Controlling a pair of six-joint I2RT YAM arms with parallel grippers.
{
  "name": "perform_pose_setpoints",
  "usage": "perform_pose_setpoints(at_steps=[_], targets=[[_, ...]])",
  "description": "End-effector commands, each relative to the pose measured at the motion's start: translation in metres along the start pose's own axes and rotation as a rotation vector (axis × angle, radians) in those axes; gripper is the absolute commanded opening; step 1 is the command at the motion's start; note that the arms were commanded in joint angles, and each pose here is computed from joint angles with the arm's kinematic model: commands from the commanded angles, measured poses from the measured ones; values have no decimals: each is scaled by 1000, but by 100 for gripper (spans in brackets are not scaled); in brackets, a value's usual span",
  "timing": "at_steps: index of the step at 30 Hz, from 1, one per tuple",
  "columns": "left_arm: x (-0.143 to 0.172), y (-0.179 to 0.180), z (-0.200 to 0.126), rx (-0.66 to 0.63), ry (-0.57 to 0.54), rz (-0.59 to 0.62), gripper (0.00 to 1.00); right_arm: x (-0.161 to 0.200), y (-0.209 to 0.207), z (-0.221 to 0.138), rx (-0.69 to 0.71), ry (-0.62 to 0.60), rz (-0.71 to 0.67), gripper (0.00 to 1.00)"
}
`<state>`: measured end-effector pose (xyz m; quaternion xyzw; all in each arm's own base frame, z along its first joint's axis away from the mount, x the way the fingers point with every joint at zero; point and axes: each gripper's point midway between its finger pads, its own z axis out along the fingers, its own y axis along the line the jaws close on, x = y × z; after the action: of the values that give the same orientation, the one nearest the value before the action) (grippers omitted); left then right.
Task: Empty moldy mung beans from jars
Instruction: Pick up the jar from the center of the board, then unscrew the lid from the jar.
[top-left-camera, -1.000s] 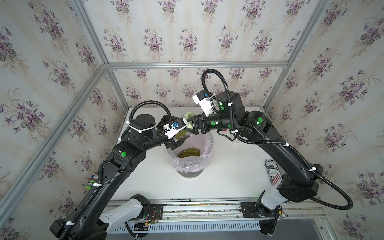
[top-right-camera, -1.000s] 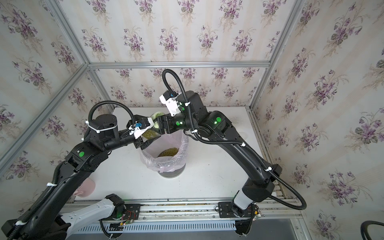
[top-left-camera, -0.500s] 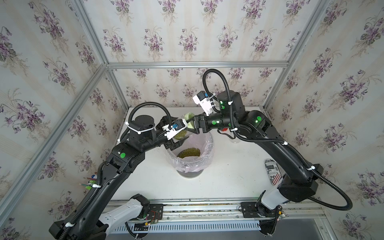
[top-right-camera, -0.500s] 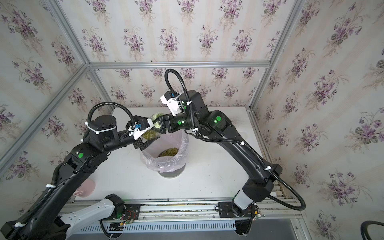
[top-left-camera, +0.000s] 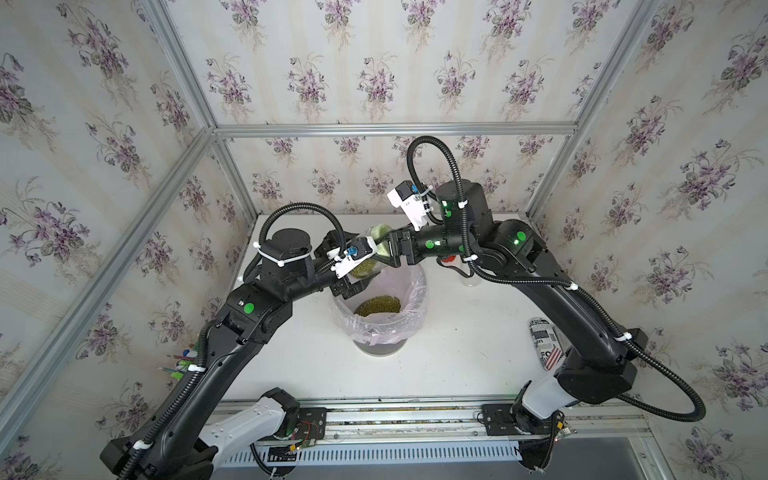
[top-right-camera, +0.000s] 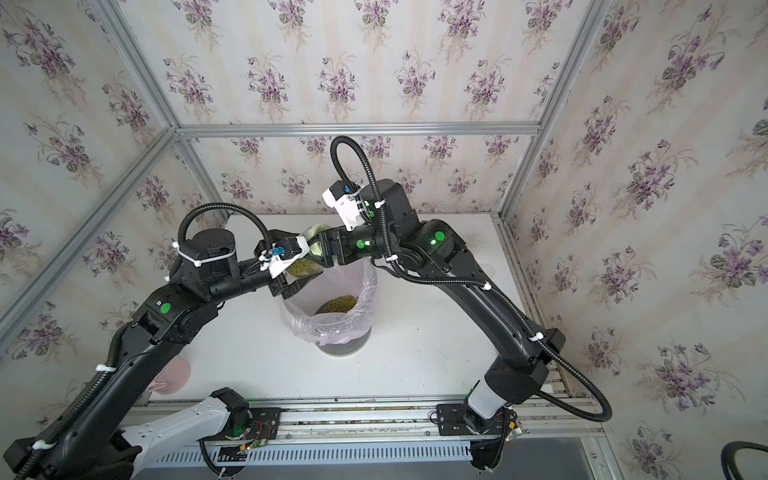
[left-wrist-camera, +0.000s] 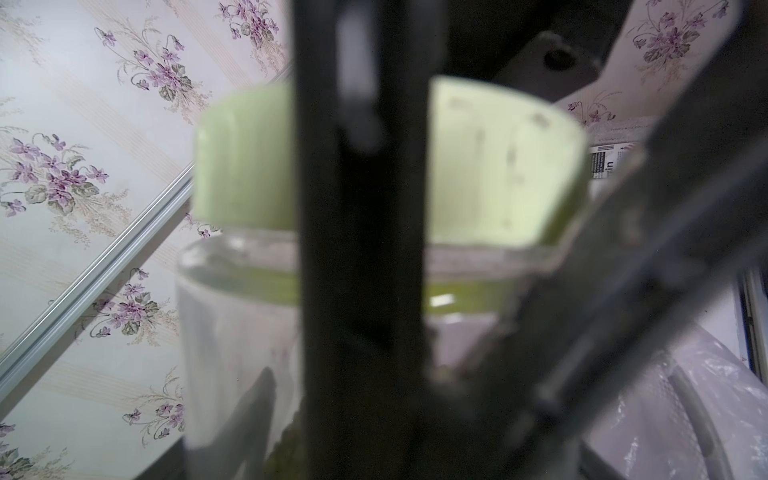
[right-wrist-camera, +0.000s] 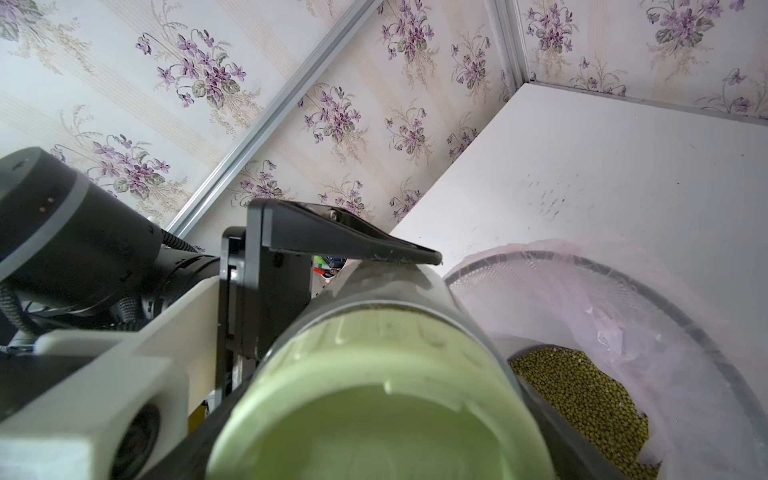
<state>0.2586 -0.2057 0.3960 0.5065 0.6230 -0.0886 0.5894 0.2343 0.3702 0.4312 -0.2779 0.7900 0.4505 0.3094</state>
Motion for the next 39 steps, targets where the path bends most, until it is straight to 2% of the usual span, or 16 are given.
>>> perform_pose_setpoints(at_steps=[1, 8, 39], targets=[[-11, 3, -2, -12, -50, 28, 0, -11, -5, -8, 47, -52, -18, 89], [-8, 1, 1, -4, -42, 28, 0, -13, -4, -13, 55, -63, -24, 94], [-10, 7, -4, -38, -38, 36, 0, -5, 6, -17, 0, -43, -18, 90]])
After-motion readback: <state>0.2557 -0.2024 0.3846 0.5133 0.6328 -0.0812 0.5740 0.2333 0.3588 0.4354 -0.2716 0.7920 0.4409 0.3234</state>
